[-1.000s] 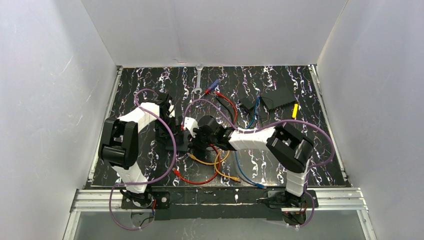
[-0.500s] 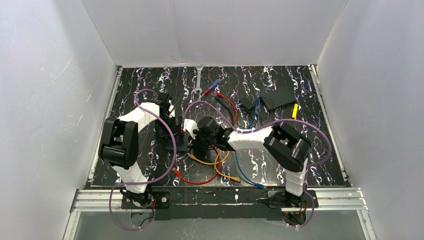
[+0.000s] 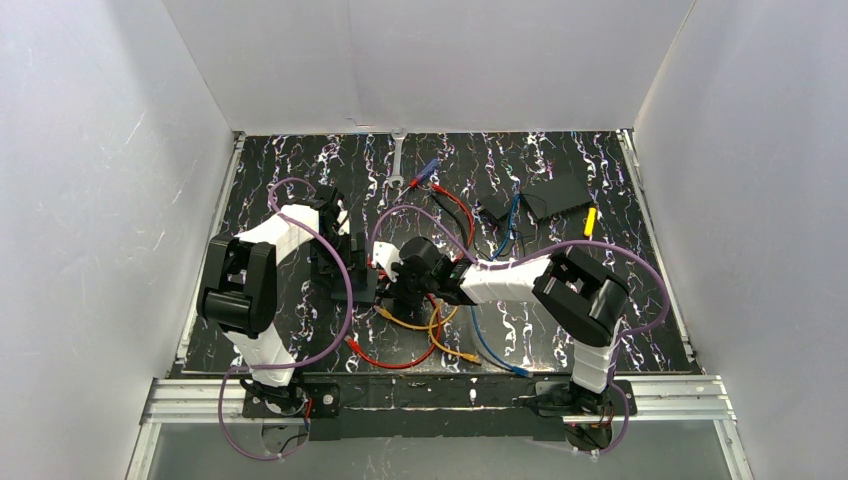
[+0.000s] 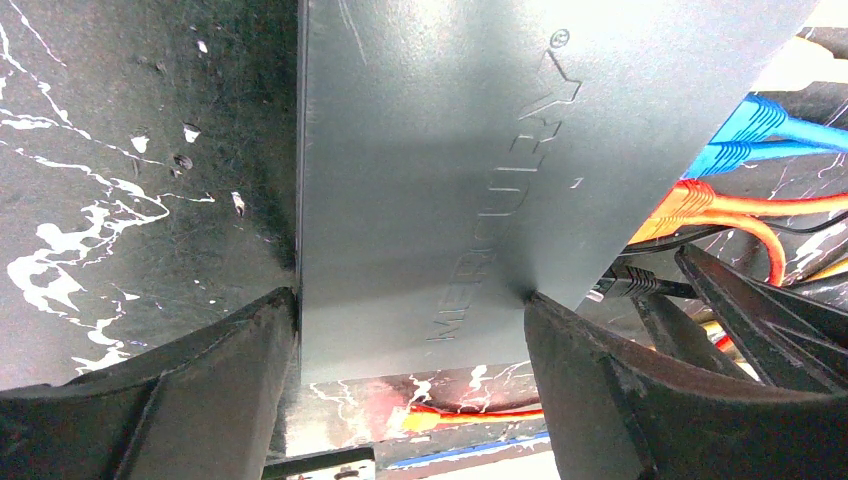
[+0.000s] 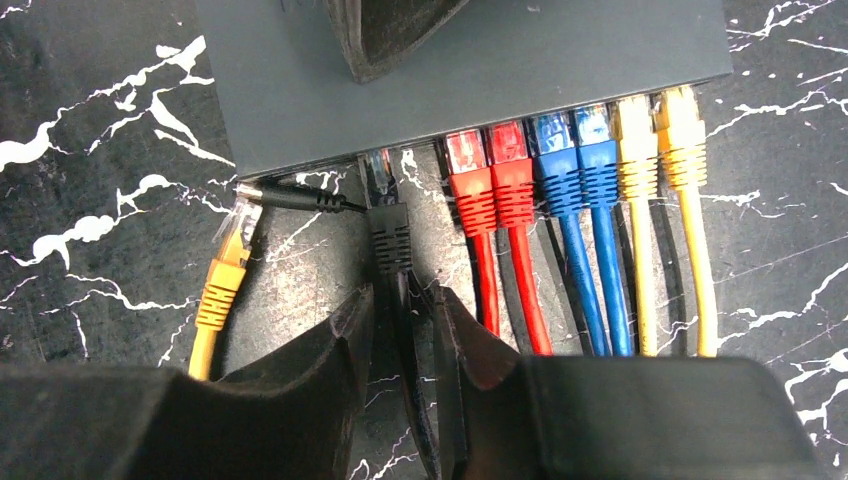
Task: Insert the plug into the switch port
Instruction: Insert the connector into the switch port.
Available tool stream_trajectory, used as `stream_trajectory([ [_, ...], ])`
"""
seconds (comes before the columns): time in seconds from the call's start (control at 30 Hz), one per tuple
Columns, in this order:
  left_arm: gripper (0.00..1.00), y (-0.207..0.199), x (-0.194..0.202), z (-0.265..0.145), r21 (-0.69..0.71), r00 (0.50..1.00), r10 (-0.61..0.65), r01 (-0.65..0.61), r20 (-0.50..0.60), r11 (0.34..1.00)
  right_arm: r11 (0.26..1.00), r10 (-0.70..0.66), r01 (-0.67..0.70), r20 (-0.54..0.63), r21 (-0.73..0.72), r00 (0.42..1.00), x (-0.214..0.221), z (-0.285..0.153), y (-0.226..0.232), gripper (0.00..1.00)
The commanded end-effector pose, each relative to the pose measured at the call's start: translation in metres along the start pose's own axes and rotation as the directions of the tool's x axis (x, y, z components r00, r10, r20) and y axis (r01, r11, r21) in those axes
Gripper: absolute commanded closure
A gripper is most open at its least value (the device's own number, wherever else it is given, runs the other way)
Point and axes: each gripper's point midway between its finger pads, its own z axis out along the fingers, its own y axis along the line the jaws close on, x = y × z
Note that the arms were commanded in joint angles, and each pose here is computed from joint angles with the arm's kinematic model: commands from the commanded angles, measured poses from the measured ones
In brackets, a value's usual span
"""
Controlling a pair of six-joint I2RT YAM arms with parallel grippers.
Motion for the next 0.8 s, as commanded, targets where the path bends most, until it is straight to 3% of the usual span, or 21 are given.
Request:
stream_trajectory([
  [0.0,0.20,0.003,0.017,0.004,-0.017,0.997,-0.008,0.007,-0.078,1.000,0.999,-0.022,0.021,0.015,0.024,1.000,-0.006,-0.001,-0.005,0.65],
  [0.2,0.20,0.002,0.018,0.005,-0.011,0.996,-0.007,0.007,-0.084,1.000,1.000,-0.021,0.021,0.029,0.005,0.999,-0.009,0.002,-0.002,0.78],
  [0.37,0.20,-0.002,0.019,0.006,0.017,0.995,-0.005,0.007,-0.096,1.000,0.999,-0.024,0.025,0.049,-0.024,0.999,-0.015,0.007,0.002,0.99],
  [0.77,0.21,-0.019,0.026,0.011,0.114,0.990,0.006,0.010,-0.140,0.993,0.998,-0.013,0.021,0.123,-0.066,0.992,-0.039,0.017,0.007,0.99],
])
